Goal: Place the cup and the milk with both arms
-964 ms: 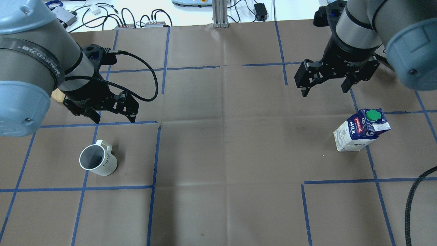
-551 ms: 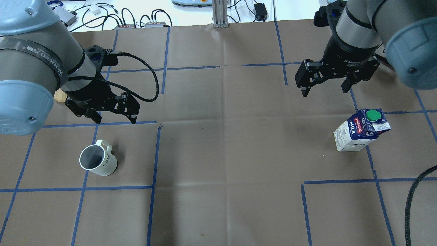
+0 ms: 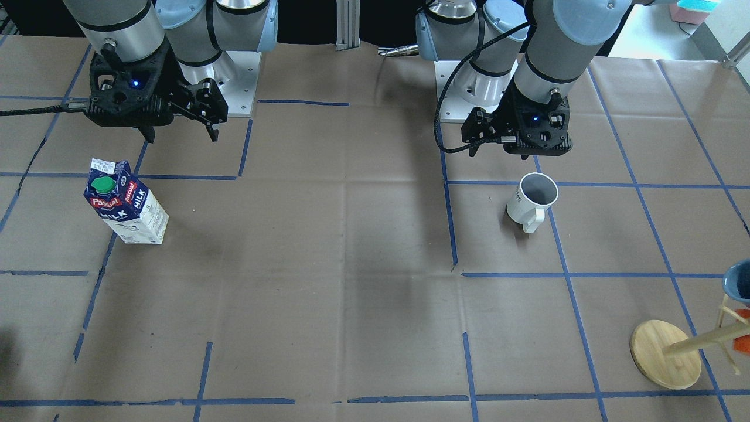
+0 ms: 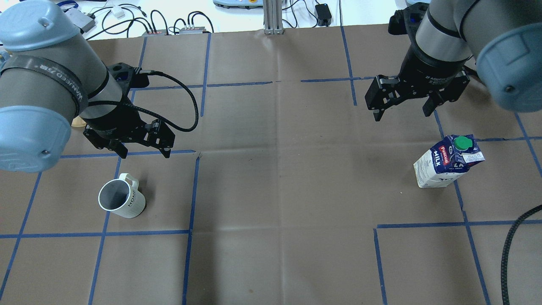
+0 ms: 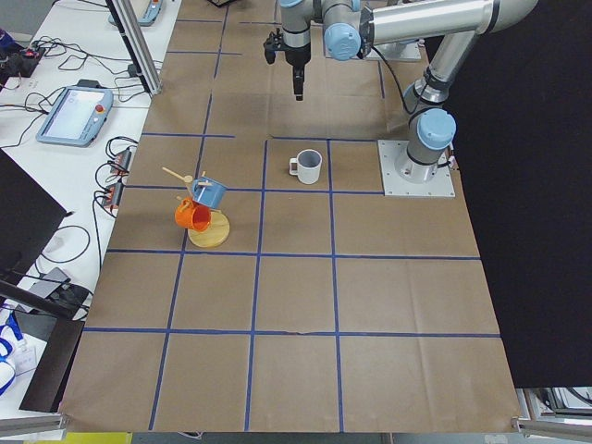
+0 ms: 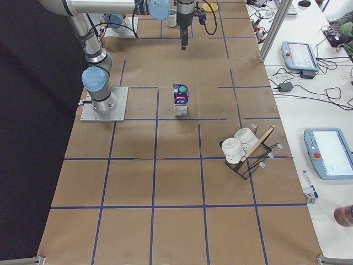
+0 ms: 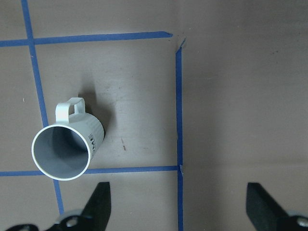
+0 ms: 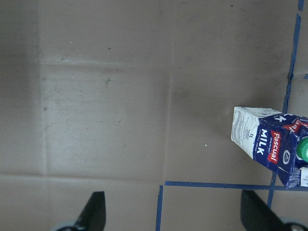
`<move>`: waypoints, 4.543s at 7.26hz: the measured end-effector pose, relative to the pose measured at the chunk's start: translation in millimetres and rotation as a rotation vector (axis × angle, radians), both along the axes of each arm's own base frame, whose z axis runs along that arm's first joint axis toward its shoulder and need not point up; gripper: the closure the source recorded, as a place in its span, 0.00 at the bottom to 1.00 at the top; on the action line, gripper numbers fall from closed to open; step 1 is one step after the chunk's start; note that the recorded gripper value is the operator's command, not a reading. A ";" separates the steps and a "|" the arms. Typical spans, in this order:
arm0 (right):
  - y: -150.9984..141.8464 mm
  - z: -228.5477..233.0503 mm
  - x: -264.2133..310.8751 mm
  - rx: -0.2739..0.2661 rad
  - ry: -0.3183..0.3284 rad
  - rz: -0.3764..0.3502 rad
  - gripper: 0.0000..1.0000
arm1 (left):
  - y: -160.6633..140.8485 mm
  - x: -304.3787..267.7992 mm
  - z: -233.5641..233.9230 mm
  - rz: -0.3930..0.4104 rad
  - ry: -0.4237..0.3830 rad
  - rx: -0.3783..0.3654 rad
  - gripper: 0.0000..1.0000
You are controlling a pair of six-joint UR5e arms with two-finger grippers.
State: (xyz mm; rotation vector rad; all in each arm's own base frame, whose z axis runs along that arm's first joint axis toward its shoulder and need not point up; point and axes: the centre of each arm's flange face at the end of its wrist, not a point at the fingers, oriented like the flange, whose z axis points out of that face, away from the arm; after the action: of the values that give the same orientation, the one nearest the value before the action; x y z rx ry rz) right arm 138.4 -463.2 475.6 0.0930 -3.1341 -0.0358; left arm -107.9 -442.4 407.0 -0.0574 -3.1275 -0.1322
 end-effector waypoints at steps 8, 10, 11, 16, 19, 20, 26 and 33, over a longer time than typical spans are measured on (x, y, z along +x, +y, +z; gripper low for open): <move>1.3 -5.2 0.5 0.011 0.002 0.001 0.00 | 6.4 74.2 -56.2 -0.065 0.023 0.054 0.00; 1.8 -8.2 0.6 0.018 0.002 0.002 0.00 | 11.3 112.6 -79.4 -0.090 0.022 0.012 0.00; 1.8 -9.1 0.6 0.019 0.002 0.002 0.00 | 14.2 132.6 -87.8 -0.094 0.019 -0.005 0.00; 2.0 -9.7 0.6 0.021 0.002 0.003 0.00 | 26.1 170.7 -128.4 -0.111 -0.024 -0.094 0.01; 3.4 -12.1 0.6 0.029 0.002 0.004 0.00 | 28.2 190.6 -153.4 -0.104 0.001 -0.055 0.11; 6.6 -19.5 0.2 0.041 0.002 0.004 0.00 | 32.4 189.7 -162.8 -0.100 0.012 -0.035 0.37; 18.9 -31.0 -0.7 0.022 0.001 0.002 0.00 | 44.1 190.4 -179.2 0.043 -0.044 0.048 1.00; 9.1 -7.7 -1.9 -0.009 0.010 0.000 0.00 | -60.6 34.5 -84.6 0.007 -0.007 -0.020 1.00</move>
State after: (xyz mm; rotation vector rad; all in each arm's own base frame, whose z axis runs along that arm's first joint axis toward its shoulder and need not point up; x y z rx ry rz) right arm 136.6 -454.2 467.9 0.0928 -3.1245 -0.0216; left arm -73.4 -503.0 322.5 -0.0462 -3.1357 -0.1014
